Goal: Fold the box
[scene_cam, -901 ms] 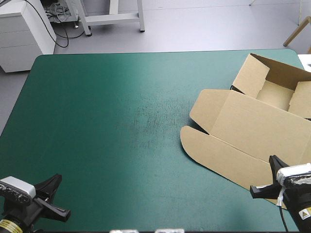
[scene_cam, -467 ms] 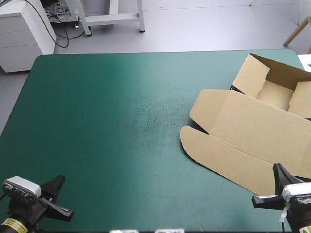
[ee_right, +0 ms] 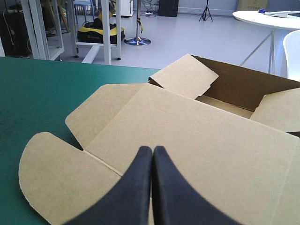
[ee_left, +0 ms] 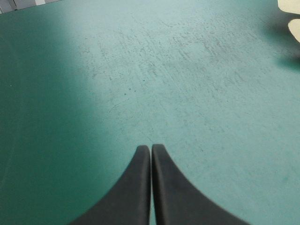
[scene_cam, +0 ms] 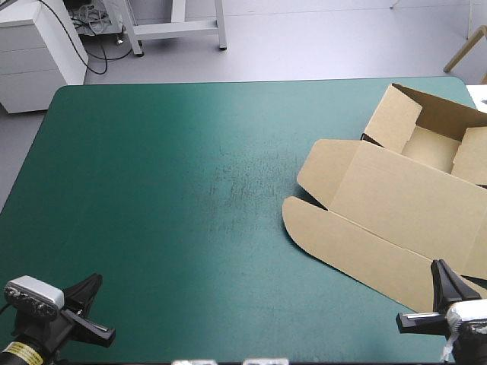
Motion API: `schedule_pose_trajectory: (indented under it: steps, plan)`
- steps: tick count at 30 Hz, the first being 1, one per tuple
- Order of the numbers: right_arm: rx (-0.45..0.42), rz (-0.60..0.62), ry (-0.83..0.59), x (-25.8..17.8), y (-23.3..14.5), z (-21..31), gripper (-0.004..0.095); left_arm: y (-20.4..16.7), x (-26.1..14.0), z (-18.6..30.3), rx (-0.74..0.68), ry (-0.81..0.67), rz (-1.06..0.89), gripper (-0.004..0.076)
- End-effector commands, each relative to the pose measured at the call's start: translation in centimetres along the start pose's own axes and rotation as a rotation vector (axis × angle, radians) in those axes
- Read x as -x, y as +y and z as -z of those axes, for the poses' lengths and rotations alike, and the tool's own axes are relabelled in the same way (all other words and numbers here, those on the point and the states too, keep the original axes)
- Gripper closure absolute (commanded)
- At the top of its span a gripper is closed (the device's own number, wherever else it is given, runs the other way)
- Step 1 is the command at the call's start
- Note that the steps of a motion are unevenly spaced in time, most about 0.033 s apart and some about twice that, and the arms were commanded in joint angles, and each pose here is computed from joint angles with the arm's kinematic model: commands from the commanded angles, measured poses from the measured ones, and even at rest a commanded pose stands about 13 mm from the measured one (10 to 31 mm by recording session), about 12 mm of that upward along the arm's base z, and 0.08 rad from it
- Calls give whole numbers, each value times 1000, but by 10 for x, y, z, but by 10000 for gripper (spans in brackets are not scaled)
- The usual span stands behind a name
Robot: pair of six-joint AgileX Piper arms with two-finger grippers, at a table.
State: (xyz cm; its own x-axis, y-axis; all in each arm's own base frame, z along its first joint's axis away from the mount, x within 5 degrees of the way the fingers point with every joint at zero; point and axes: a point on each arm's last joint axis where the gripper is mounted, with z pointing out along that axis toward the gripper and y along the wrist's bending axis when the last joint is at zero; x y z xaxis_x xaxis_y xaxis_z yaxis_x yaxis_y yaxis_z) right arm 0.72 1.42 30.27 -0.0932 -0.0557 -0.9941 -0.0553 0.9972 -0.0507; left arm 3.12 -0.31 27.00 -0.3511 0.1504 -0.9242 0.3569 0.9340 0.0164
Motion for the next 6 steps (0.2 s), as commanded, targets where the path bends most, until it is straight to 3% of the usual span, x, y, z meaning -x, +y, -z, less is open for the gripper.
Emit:
schedule_pose_trajectory:
  steps: [1, 6]
  plan:
    - [-22, 7, -114, 12, -1, 8, 928, -1, 12, 3, -10, -79, 2, 734]
    - [-22, 7, -114, 12, -1, 8, 927, -1, 12, 3, -10, -77, 10, 734]
